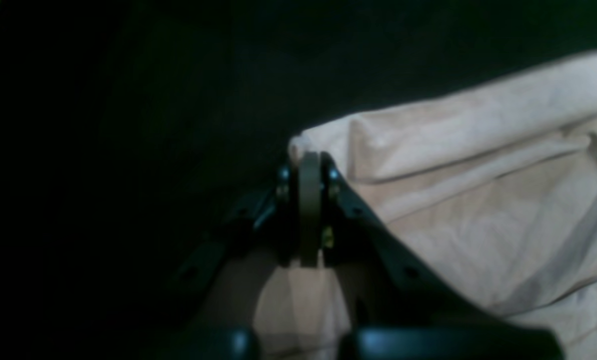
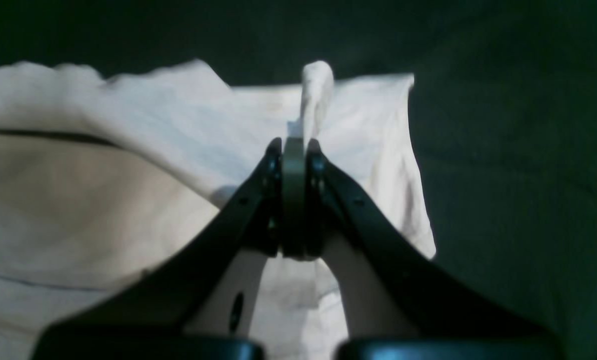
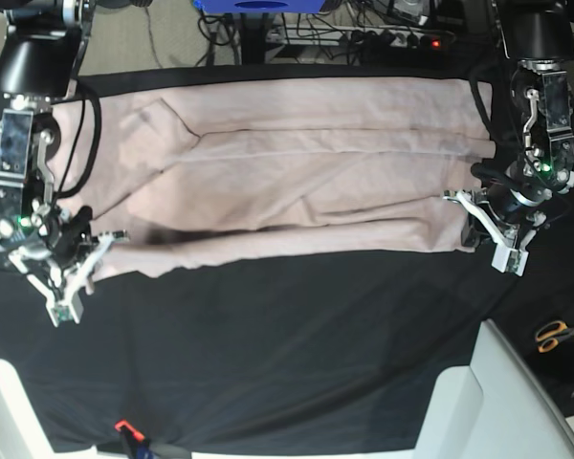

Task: Fold the T-shirt properly
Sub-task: 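Drag the held shirt across the table toward the arms with both grippers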

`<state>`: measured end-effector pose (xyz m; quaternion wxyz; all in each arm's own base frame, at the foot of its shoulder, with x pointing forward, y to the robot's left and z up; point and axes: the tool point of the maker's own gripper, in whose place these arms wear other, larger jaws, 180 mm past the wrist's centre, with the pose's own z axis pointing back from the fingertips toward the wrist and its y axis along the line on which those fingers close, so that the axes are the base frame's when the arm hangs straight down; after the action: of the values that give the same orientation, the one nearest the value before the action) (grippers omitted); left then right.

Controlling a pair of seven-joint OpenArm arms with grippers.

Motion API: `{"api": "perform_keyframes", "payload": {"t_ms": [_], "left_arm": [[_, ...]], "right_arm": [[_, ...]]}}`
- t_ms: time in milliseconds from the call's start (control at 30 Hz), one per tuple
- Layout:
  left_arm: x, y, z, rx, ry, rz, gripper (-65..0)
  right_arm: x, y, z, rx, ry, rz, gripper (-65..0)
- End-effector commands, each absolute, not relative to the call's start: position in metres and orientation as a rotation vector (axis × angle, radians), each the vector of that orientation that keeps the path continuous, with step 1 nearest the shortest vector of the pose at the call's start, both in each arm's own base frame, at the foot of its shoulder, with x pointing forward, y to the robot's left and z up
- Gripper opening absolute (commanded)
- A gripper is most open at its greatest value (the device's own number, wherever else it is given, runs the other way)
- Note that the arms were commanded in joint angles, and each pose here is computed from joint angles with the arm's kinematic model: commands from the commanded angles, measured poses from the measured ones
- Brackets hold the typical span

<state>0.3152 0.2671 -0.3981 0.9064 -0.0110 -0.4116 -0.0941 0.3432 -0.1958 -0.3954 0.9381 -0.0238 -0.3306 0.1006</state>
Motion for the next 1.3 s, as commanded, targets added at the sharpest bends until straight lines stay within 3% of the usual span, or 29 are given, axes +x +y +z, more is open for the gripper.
{"api": "perform_keyframes", "payload": {"t_ms": [0, 200, 433, 1267], "left_arm": [[0.325, 0.271, -0.379, -0.005, -0.908, -0.212, -65.0], [0.300, 0.257, -0.372, -0.004, -0.906, -0.278, -65.0], [0.253, 0.243, -0.402, -0.037, -0.771, -0.392, -65.0], [0.233, 0.268, -0.402, 0.020, -0.722, -0.408, -65.0]], "right_arm": [[0.353, -0.197, -0.377, -0.058, -0.739, 0.210, -65.0], [0.335, -0.201, -0.381, -0.078, -0.686, 0.216, -65.0], [0.305, -0.215, -0.383, -0.109, -0.634, 0.178, -65.0], [0.236, -0.214, -0.392, -0.105, -0.558, 0.075, -65.0]]}}
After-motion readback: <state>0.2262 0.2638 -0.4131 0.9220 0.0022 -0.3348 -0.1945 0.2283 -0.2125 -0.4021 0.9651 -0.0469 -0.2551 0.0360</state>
